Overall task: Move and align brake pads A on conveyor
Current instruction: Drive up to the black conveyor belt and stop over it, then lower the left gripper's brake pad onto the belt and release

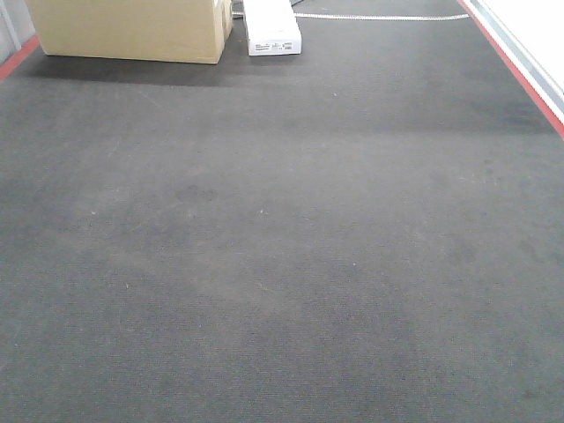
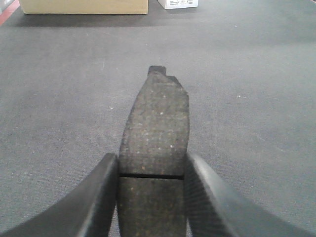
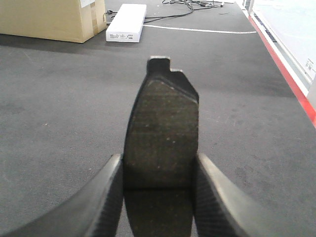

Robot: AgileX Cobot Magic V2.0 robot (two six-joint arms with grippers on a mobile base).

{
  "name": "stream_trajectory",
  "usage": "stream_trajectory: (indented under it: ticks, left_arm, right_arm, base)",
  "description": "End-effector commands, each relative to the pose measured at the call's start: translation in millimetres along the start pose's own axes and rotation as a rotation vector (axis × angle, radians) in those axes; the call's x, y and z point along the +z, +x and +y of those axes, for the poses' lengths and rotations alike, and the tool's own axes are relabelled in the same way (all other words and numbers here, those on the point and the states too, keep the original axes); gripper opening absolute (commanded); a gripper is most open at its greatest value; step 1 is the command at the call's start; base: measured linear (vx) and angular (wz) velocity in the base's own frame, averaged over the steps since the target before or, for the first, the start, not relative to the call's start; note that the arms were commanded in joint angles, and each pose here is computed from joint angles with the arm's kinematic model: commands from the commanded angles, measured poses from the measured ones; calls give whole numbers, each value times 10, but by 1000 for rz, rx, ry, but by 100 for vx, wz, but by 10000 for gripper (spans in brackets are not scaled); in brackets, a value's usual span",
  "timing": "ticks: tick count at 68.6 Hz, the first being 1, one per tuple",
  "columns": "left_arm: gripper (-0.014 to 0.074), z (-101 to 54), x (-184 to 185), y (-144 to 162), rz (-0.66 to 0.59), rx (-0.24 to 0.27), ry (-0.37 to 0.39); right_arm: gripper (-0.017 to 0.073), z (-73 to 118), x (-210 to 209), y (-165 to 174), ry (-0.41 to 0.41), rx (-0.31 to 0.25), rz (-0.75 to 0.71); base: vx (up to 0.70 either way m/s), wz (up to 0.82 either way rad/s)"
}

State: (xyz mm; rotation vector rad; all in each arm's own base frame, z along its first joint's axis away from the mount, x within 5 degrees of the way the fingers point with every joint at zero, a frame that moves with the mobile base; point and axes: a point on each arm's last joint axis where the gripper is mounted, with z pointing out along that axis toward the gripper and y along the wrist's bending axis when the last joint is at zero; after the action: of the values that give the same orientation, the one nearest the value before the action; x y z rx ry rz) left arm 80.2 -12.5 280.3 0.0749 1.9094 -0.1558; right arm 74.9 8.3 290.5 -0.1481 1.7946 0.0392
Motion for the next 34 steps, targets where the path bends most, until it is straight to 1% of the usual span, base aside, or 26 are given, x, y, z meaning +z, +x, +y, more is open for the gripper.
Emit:
stream_trajectory:
  ticks: [1, 34]
  left_arm:
    - [-6, -15, -42, -175, -124, -6, 12]
    - [-6, -16, -43, -187, -137, -5, 12]
  right_arm:
    - [-5, -13, -26, -174, 10, -12, -114]
    - [-5, -13, -26, -174, 10, -12, -114]
  base:
    - [0, 0]
    - [0, 0]
